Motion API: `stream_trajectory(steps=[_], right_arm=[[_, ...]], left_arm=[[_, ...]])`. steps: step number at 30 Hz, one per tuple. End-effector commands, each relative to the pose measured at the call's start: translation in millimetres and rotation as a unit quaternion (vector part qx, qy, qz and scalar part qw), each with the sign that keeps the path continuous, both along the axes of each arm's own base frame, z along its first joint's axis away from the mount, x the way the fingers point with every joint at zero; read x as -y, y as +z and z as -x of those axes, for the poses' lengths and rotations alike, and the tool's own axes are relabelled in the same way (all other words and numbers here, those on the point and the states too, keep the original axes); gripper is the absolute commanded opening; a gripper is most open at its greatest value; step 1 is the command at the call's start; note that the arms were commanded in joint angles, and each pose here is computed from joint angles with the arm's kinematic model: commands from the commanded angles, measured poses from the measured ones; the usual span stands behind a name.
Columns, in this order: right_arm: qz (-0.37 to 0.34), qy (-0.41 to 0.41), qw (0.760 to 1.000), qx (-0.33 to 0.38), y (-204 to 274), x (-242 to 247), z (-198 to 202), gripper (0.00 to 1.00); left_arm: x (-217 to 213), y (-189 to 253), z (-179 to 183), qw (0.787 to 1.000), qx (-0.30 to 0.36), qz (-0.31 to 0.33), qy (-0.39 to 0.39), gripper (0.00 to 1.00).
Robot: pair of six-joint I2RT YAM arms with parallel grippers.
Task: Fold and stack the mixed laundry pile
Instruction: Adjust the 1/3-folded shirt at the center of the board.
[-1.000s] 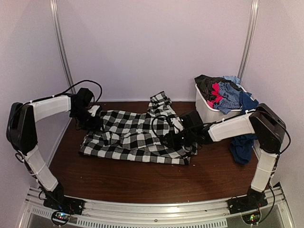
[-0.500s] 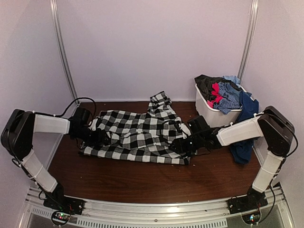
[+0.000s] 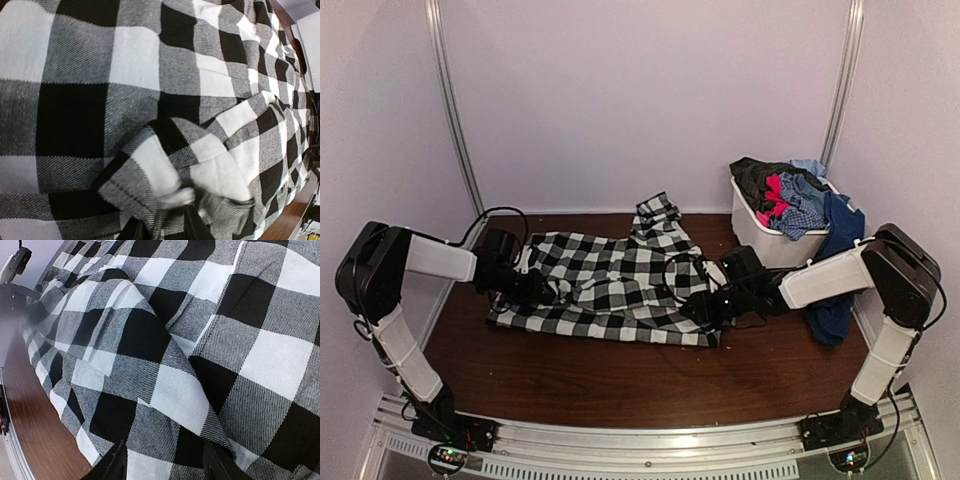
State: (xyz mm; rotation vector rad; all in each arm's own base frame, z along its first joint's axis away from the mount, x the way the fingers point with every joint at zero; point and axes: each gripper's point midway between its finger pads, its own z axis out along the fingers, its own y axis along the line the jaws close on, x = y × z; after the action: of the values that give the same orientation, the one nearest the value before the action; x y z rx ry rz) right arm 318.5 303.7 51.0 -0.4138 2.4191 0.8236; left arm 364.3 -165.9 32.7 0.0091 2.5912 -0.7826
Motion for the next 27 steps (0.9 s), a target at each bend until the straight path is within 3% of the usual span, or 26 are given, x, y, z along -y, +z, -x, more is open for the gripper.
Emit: stream_trajectory(steps=[1,4,13,25,27], right_arm=[[-0.007,-0.001,1.000,0.000,0,1,1,0.52],[-0.001,0.000,1.000,-0.004,-5,3,3,0.51],[0.018,-0.006,1.000,-0.003,-7,11,5,0.50],[0.032,-0.002,0.999,0.001,3,16,9,0.49],[0.035,-0.001,0.999,0.008,10,14,9,0.49]], left_arm=[[0,30,-10,1.000,0.027,-0.005,-0.005,0.18],[-10,37,-5,0.999,0.012,-0.047,-0.012,0.00],[-52,36,17,0.983,-0.038,-0.175,-0.026,0.00],[-98,19,19,0.945,-0.084,-0.314,-0.032,0.00],[-103,15,20,0.940,-0.092,-0.328,-0.034,0.19]])
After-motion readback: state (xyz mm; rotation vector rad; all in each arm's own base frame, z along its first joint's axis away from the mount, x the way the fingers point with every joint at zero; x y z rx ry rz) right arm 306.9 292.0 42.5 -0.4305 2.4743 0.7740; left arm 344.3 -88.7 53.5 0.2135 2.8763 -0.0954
